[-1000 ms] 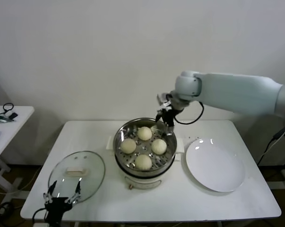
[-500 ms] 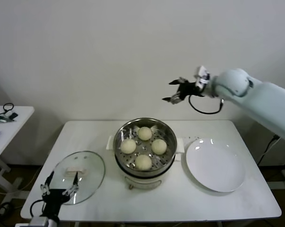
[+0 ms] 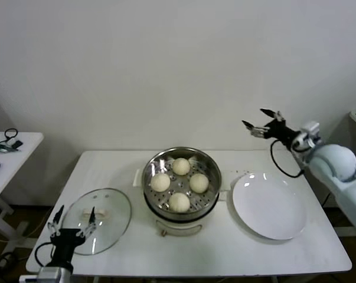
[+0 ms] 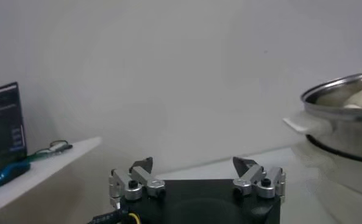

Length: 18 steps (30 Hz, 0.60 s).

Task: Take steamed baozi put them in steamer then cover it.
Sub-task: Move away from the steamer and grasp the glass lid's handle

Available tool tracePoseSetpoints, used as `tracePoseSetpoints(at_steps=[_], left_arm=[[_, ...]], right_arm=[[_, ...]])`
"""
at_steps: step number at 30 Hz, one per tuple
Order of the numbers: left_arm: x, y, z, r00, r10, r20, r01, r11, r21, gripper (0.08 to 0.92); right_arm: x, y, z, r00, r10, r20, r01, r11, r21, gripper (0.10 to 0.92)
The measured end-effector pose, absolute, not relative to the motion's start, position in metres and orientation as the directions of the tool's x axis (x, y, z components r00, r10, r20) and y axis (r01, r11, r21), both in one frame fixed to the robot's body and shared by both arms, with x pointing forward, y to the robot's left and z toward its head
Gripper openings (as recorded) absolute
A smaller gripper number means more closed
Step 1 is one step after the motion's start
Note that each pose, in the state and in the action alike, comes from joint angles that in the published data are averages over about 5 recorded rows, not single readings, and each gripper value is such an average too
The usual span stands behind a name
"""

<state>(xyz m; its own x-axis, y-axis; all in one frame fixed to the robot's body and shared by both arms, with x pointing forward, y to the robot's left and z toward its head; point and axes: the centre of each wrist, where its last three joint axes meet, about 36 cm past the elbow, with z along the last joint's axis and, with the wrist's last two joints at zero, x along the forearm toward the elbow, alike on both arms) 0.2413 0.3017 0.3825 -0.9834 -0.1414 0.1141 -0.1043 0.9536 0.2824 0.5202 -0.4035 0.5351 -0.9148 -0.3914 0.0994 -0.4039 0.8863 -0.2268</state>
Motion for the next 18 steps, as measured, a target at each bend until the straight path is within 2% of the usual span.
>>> tracePoseSetpoints(at_steps=[4,9,13,18], left_arm=[[0.242,0.303,0.382,-0.983,-0.157,0.100,-0.112,0.929,0.352,0.823],[0.244,0.307,0.381,-0.980,-0.191,0.051,-0.141,0.856,0.498,0.823],[0.243,0.311,0.377,-0.977,-0.215,-0.008,-0.167,0.735,0.657,0.823],[0.240,0.315,0.363,-0.977,-0.203,-0.070,-0.169,0.527,0.833,0.823]], right_arm=[[0.480,-0.422,0.475,-0.949,-0.307,0.070,-0.315,0.934,-0.171,0.823],[0.416,-0.430,0.397,-0.967,-0.225,0.116,-0.238,0.966,-0.104,0.823],[0.365,-0.427,0.350,-0.971,-0.179,0.156,-0.191,0.979,-0.064,0.823],[0.325,-0.418,0.318,-0.977,-0.136,0.165,-0.143,0.989,-0.031,0.823]])
